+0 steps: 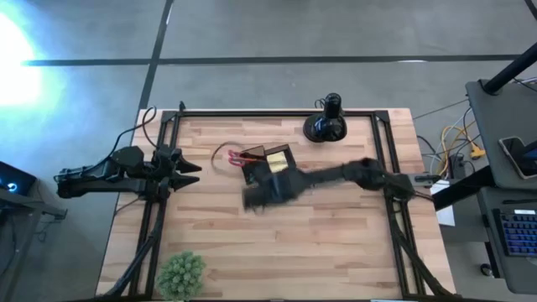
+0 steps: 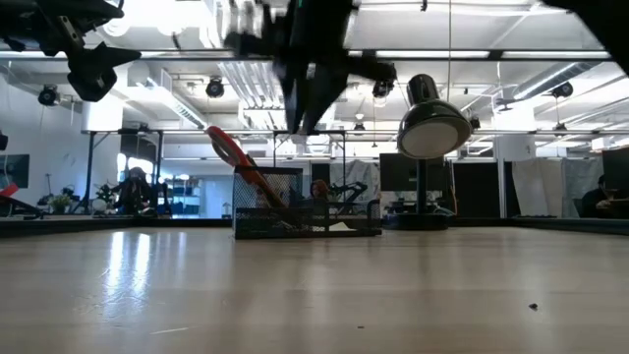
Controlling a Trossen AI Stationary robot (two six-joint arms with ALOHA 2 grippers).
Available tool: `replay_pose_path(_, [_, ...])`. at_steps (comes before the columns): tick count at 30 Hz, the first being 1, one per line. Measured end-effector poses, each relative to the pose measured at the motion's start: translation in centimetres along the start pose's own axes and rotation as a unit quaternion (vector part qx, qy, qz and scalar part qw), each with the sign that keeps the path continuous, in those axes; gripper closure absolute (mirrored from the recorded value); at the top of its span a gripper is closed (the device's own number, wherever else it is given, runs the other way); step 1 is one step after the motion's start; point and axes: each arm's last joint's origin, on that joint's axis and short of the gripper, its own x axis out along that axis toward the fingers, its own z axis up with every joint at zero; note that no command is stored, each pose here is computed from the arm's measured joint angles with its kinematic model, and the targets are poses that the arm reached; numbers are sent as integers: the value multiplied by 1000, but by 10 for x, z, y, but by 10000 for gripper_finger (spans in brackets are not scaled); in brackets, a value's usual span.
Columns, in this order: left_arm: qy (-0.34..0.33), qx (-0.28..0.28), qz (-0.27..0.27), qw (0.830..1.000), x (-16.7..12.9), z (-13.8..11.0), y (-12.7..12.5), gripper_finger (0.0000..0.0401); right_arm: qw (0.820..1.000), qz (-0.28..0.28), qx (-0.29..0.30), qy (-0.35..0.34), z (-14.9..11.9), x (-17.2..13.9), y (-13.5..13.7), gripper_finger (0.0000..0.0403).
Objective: Pick and place office supplies into organizer
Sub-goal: Put the yellow clip into the black organizer, then return to Home Position
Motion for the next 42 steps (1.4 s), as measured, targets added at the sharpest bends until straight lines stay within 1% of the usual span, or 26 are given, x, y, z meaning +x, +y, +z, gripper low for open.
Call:
replay_pose_path(3, [0, 0, 0, 1000, 0, 0, 0, 173, 996, 5, 68, 55, 33, 32, -18, 342])
replay_pose_path(4, [0, 0, 0, 1000, 0, 0, 0, 173, 994, 11, 82, 68, 43, 41, -24, 341])
replay_pose_path(7, [0, 0, 0, 1000, 0, 0, 0, 173, 993, 37, 87, 72, 66, 61, -34, 339])
replay_pose_path(9, [0, 0, 0, 1000, 0, 0, 0, 173, 992, 57, 88, 76, 74, 70, -36, 338])
replay_pose_path(11, [0, -1, 0, 1000, 0, 0, 0, 173, 990, 71, 84, 93, 76, 74, -37, 338])
replay_pose_path(15, [0, 0, 0, 1000, 0, 0, 0, 173, 989, 69, 66, 110, 71, 78, -36, 337])
replay_pose_path(21, [0, 0, 0, 1000, 0, 0, 0, 173, 990, 54, 69, 110, 67, 87, -38, 337])
replay_pose_path(25, [0, 0, 0, 1000, 0, 0, 0, 173, 991, 61, 61, 99, 67, 97, -38, 337])
replay_pose_path(27, [0, 0, 0, 1000, 0, 0, 0, 173, 993, 56, 60, 85, 68, 97, -38, 330])
replay_pose_path(29, [1, 0, 1, 1000, 0, 0, 0, 173, 994, 48, 59, 74, 68, 96, -38, 315])
replay_pose_path(37, [3, 0, 2, 1000, 0, 0, 0, 173, 994, 60, 48, 84, 67, 94, -36, 223])
replay_pose_path(39, [3, 0, 2, 1000, 0, 0, 0, 173, 995, 63, 45, 61, 68, 83, -30, 209])
replay_pose_path(41, [3, 0, 2, 1000, 0, 0, 0, 173, 996, 77, 43, 25, 71, 56, -23, 203])
replay_pose_path(42, [3, 0, 2, 1000, 0, 0, 0, 173, 995, 93, 39, 10, 72, 36, -21, 203])
